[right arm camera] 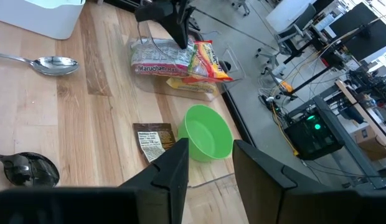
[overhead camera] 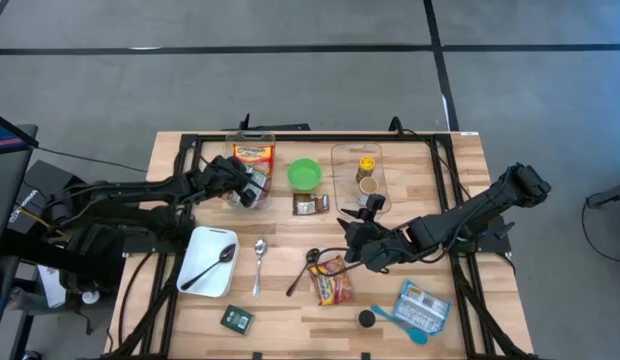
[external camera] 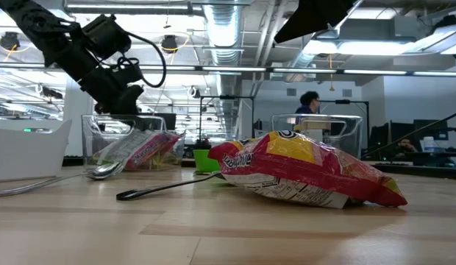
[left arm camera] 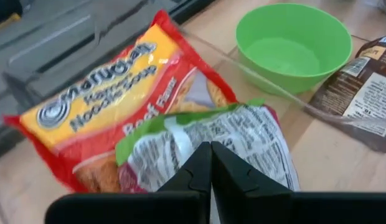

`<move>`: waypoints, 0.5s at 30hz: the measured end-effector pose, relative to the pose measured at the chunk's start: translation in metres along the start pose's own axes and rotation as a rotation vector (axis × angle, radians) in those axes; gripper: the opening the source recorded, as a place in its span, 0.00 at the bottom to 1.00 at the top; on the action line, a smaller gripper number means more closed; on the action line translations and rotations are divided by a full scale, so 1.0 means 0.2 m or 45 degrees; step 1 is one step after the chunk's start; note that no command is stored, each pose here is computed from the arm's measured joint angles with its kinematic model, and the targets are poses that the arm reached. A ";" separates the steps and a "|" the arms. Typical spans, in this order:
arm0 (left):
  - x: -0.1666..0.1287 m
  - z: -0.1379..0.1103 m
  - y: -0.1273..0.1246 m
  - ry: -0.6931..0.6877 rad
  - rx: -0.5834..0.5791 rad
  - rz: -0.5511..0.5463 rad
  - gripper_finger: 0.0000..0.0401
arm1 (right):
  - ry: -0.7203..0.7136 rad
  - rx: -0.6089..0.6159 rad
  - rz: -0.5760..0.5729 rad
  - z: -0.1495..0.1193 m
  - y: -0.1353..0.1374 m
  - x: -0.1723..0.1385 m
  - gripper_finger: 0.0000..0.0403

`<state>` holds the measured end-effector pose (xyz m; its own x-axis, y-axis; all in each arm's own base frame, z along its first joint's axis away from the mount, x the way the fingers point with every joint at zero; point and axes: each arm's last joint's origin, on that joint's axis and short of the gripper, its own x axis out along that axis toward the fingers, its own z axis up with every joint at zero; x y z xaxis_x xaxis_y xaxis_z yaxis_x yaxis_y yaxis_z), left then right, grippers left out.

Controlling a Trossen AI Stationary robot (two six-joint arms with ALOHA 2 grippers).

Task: Pick & Place Food Item

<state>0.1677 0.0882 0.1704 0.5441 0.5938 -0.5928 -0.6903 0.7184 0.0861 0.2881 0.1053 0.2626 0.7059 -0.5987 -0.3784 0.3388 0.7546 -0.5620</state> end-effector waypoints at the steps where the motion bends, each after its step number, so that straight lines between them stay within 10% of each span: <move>1: -0.01 0.00 0.00 0.008 -0.008 0.001 0.00 | 0.000 0.000 0.000 0.00 0.00 0.00 0.29; 15: -0.08 0.01 0.02 -0.022 -0.116 -0.015 0.00 | 0.000 0.000 0.000 0.00 0.00 0.00 0.29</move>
<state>0.1566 0.0827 0.1810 0.5598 0.5925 -0.5793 -0.7240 0.6898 0.0060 0.2881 0.1052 0.2626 0.7057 -0.5990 -0.3784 0.3391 0.7545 -0.5619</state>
